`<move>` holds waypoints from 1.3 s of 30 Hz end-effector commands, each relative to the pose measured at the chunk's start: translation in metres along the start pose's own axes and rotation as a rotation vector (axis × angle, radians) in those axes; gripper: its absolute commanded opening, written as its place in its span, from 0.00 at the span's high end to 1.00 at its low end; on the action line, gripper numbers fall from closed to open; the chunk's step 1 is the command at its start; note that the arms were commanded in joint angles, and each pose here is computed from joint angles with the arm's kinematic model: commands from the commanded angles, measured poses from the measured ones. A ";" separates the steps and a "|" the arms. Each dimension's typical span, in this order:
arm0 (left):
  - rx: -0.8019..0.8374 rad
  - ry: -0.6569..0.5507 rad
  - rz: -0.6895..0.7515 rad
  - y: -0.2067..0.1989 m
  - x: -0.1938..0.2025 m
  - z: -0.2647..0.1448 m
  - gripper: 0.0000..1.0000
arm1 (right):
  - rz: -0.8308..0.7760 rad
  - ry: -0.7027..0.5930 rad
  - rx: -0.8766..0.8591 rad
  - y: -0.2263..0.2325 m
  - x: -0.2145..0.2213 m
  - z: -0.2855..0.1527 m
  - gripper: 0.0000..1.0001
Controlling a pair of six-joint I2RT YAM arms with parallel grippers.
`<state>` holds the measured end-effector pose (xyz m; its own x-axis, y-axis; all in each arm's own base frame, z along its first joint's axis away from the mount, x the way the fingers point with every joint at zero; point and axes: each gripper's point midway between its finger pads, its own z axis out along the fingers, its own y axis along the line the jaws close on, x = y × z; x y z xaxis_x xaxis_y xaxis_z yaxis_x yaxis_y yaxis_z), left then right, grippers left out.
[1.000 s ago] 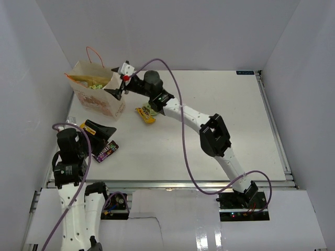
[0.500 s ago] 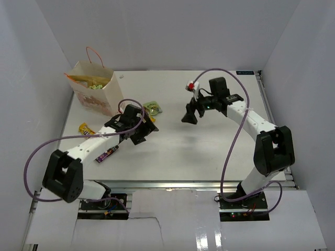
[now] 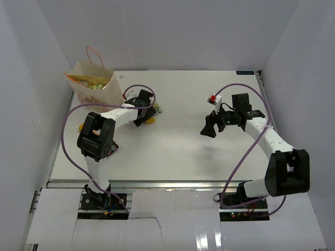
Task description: Place the snacks into the paper bag
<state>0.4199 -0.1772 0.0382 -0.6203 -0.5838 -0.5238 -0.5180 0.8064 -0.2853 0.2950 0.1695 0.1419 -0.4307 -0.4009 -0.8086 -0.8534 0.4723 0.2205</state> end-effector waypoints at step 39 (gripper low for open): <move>0.310 -0.312 -0.423 0.068 -0.310 -0.216 0.81 | -0.001 -0.045 -0.019 -0.014 -0.009 0.002 0.10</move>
<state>0.4507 0.0298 0.3675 -0.1519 -0.8008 -0.5793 -0.3992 0.5859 -0.7053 0.2998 0.1651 0.1263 -0.4727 -0.3818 -0.7942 -0.8394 0.4695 0.2739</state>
